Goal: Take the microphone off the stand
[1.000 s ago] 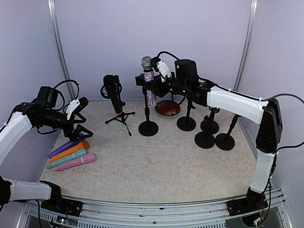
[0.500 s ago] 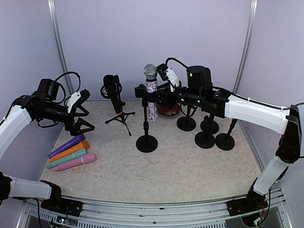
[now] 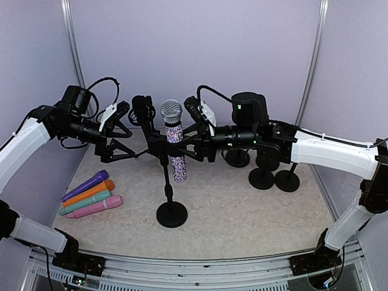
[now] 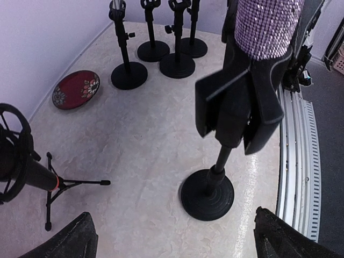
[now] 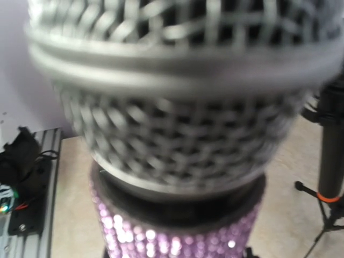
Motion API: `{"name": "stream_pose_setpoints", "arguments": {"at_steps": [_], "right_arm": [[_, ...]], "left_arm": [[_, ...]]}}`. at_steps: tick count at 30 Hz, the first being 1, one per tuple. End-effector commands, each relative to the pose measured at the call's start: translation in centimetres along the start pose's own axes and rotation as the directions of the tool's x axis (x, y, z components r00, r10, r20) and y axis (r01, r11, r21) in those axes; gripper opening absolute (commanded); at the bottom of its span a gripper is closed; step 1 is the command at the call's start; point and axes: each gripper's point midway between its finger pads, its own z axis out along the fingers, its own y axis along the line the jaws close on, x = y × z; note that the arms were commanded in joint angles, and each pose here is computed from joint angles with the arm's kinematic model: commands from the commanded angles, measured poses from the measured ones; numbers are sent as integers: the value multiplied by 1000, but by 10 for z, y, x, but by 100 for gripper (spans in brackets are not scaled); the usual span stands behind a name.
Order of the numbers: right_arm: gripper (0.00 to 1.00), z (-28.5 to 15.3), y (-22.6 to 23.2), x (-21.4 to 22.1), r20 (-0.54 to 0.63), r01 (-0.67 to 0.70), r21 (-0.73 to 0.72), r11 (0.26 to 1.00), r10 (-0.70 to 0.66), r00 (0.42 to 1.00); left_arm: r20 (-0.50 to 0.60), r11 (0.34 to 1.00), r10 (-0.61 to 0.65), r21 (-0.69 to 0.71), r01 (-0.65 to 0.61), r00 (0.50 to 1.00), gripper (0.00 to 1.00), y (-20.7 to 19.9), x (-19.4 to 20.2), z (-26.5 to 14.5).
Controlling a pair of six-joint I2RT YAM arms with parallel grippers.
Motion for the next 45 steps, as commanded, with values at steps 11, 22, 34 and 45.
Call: {"name": "stream_pose_setpoints", "arguments": {"at_steps": [11,22,34,45], "right_arm": [[81,-17,14,-20,38,29,-15,999,-28,999],[65,-18,27,-43,80,13,-35,999,-10,997],[30,-6,20,-40,48,30,53,998,-33,998],[0,-12,13,-49,86,73,253,965,-98,991]], "left_arm": [[127,962,187,179,-208,974,99,-24,-61,29],[73,913,338,217,-345,938,99,-45,-51,51],[85,923,313,207,-324,946,99,-60,-42,42],[117,952,241,163,-258,963,99,-58,-56,43]]}}
